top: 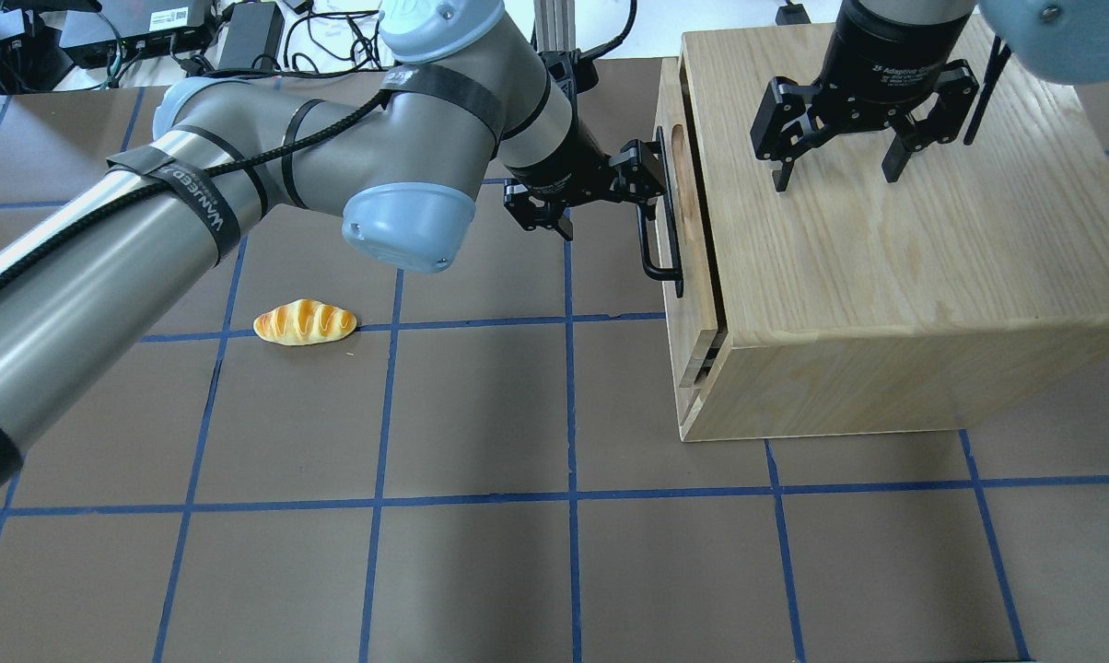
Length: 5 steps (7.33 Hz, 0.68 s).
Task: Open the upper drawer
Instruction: 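Pull the drawer handle with the left gripper away from the cabinet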
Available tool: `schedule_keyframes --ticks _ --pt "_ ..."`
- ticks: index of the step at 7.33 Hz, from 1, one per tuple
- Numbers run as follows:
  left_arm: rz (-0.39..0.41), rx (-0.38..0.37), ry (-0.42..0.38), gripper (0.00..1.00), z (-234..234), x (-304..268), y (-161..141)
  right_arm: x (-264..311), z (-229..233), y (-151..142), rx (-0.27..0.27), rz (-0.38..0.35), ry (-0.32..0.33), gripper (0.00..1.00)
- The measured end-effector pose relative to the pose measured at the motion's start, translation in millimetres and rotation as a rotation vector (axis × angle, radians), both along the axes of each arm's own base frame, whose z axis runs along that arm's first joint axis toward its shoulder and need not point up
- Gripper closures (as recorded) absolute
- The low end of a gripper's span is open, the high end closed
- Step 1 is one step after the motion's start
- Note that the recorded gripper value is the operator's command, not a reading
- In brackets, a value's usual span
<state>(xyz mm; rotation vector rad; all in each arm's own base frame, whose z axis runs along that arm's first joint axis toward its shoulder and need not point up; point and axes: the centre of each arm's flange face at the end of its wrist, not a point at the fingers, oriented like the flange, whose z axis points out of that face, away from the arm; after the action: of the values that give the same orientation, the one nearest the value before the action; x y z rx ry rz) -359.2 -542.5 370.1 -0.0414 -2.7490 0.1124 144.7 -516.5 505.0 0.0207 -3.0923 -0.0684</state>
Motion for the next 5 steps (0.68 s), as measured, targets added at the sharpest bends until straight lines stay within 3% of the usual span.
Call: schedule_keyframes --ticks 5 --pt "0.012 0.019 -0.055 0.0 3.9 31.3 -7.1 -0.1 -0.2 0.0 0.0 0.0 0.0 0.0"
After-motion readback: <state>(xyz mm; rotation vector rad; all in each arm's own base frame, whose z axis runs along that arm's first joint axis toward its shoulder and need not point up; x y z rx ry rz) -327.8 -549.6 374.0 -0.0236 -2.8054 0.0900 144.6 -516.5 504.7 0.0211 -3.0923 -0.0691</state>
